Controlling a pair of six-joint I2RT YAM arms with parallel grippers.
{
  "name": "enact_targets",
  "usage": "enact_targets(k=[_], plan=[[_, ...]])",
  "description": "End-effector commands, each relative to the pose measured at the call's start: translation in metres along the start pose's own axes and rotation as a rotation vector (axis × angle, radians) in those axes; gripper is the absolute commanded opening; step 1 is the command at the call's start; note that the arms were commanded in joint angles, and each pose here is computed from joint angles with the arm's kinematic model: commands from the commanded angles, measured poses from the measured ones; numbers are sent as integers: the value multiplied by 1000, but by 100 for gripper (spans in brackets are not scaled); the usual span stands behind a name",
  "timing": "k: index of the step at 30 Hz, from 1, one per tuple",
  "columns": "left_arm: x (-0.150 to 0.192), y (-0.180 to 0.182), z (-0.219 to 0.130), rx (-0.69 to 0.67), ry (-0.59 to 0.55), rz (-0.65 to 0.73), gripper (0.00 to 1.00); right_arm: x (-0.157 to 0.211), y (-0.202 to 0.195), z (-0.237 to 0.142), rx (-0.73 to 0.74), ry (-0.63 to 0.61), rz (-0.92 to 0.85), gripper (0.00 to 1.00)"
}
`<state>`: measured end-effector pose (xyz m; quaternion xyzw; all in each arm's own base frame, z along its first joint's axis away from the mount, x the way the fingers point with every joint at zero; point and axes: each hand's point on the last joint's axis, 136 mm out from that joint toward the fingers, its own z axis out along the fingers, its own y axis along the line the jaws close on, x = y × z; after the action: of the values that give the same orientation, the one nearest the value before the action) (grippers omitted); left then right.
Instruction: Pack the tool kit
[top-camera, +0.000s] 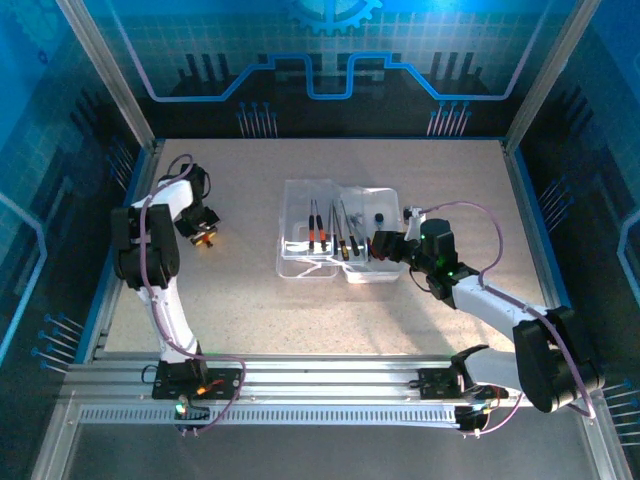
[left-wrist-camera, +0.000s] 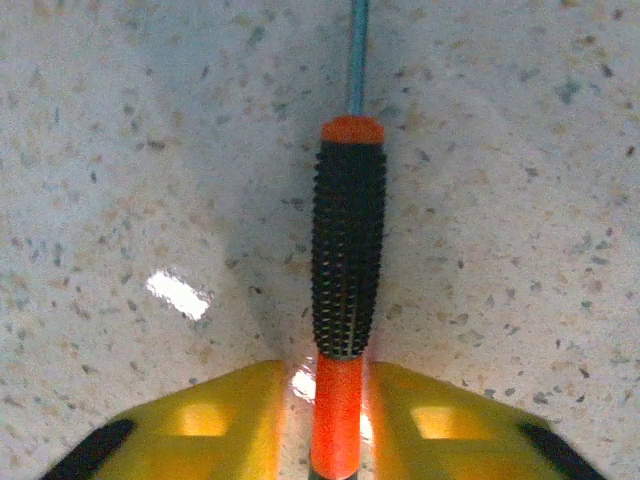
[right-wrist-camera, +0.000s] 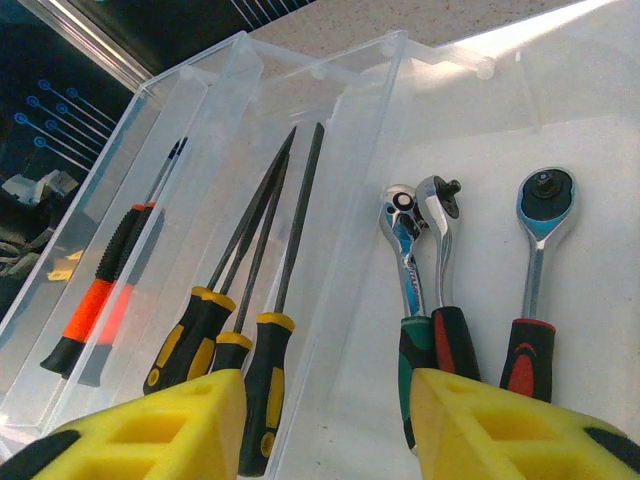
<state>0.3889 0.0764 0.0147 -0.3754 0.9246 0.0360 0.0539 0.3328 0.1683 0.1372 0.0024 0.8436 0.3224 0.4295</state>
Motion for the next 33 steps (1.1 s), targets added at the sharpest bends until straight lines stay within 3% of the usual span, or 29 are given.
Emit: enact_targets(k=[1, 6, 12, 15, 21, 28, 33], plan=[[3, 4, 8, 7, 40, 4, 18, -12, 12, -1, -35, -29, -7, 48], [7, -7, -13, 53, -34, 56, 6, -13, 15, -3, -44, -35, -10, 48], [24, -35, -91, 104, -224, 176, 4, -14, 12, -3, -30, -38, -14, 48], [46, -59, -140, 187, -320, 242, 3, -13, 10, -3, -20, -39, -17, 48], [118, -110, -209, 345, -392, 409, 2, -14, 4, -4, 6, -48, -19, 47], [218, -182, -211, 516, -278, 572, 3, -14, 1, -5, 17, -52, -23, 47], [248, -223, -198, 549, -202, 610, 2, -14, 1, -4, 20, -51, -24, 47]])
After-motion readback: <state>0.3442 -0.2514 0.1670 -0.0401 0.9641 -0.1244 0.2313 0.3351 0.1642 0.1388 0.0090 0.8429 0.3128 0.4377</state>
